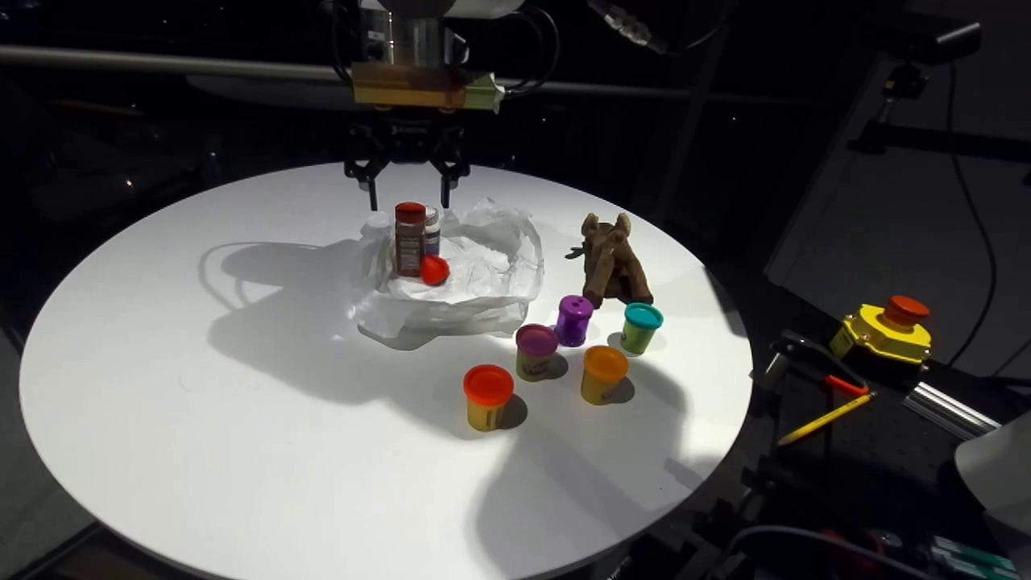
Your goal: Remove the objects from the plastic
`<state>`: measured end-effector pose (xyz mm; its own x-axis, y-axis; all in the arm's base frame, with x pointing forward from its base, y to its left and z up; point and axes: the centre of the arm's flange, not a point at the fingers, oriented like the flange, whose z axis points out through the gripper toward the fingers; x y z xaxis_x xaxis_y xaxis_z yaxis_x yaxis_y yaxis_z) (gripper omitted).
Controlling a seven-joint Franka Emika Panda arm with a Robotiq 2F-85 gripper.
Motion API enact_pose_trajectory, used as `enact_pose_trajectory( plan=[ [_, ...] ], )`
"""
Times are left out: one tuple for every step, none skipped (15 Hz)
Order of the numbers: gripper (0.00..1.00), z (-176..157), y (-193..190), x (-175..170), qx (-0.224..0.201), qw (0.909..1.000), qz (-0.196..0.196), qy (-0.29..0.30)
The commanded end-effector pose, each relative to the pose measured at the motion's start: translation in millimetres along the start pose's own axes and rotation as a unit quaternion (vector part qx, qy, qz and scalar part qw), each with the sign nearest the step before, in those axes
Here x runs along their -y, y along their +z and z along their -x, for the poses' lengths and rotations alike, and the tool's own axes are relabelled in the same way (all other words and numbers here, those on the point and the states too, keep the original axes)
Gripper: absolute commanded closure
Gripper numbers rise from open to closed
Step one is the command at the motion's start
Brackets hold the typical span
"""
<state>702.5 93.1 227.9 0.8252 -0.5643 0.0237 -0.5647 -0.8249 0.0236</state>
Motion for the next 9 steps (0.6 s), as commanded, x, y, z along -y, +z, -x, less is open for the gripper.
enact_pose_trajectory(
  plan=[
    [0.00,-27.8,10.1,19.9,-0.023,0.9995,-0.007,0.019],
    [0.00,-30.1,13.1,20.3,-0.025,0.9995,-0.006,0.021],
    [0.00,-33.5,17.0,20.1,-0.029,0.9993,-0.003,0.024],
    [0.00,-35.6,19.7,19.9,-0.030,0.9992,-0.002,0.027],
    [0.00,-38.5,22.2,19.6,-0.032,0.9990,0.000,0.030],
    [0.00,-41.4,25.5,18.6,-0.036,0.9988,0.003,0.033],
    [0.00,-43.4,28.0,16.9,-0.038,0.9987,0.007,0.035],
    [0.06,-46.7,30.0,16.1,-0.038,0.9985,0.008,0.037],
    [0.27,-48.4,32.2,14.0,-0.037,0.9985,0.009,0.039]
  ],
)
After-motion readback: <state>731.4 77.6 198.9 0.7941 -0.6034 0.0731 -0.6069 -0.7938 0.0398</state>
